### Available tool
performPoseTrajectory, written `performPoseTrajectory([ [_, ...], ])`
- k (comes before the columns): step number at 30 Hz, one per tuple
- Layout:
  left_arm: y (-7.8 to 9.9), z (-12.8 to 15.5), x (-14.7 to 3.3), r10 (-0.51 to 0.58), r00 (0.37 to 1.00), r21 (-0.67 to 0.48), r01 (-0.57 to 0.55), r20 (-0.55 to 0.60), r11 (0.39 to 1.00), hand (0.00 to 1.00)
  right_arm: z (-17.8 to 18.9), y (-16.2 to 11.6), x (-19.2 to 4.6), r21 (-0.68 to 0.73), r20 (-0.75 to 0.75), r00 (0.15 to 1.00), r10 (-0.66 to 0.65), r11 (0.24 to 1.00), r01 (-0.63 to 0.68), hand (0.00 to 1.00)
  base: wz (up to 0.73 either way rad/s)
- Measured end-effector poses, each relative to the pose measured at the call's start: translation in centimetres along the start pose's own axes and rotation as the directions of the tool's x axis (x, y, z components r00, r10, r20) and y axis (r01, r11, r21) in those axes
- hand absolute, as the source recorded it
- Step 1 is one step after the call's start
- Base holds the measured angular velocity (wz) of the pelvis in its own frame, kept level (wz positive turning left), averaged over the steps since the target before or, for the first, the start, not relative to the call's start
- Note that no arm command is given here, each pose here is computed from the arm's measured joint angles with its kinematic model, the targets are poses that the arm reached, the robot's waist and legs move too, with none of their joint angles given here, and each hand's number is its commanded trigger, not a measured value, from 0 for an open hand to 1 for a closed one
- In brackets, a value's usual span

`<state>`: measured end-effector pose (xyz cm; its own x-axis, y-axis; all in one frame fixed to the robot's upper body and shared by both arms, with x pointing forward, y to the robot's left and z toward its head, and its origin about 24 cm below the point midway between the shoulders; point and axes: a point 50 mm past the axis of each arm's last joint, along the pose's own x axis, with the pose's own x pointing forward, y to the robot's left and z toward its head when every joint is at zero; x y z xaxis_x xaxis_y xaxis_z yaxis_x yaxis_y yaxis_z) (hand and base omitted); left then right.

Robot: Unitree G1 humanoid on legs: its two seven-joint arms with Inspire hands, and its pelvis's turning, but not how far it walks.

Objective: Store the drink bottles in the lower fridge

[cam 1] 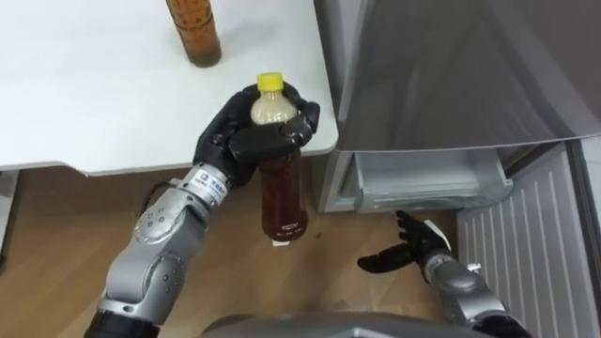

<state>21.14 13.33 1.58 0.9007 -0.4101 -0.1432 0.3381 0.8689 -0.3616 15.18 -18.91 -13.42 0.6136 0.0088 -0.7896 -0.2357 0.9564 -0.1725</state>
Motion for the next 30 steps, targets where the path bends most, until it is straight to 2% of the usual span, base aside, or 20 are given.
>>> performPoseTrajectory([
  [6, 0.5, 0.2, -0.2, 0.018, 1.0, 0.098, -0.017, -0.007, 0.995, 1.0, 2.6, 1.1, -0.6, -0.065, 0.134, 0.983, 0.126, 0.991, -0.118, 0.0, 0.0],
  [11, 0.8, 0.2, -0.4, -0.013, 0.999, 0.24, 0.024, -0.049, 0.97, 1.0, 5.0, 1.2, -1.7, -0.152, 0.243, 0.936, 0.256, 0.963, -0.224, 0.0, 0.0],
  [21, 0.9, 0.1, -0.6, -0.037, 0.998, 0.279, 0.048, -0.044, 0.959, 1.0, 6.1, 1.7, -2.4, -0.178, 0.283, 0.857, 0.43, 0.902, -0.393, 0.0, 0.02],
  [25, 0.8, 0.0, -0.5, -0.061, 0.997, 0.275, 0.073, -0.049, 0.959, 1.0, 7.7, 1.8, -3.2, -0.184, 0.358, 0.79, 0.498, 0.867, -0.463, 0.0, 0.0],
  [30, 0.5, -0.2, -0.5, -0.078, 0.995, 0.293, 0.093, -0.064, 0.952, 1.0, 7.7, 2.6, -3.6, -0.185, 0.358, 0.724, 0.59, 0.804, -0.565, 0.0, 0.0],
])
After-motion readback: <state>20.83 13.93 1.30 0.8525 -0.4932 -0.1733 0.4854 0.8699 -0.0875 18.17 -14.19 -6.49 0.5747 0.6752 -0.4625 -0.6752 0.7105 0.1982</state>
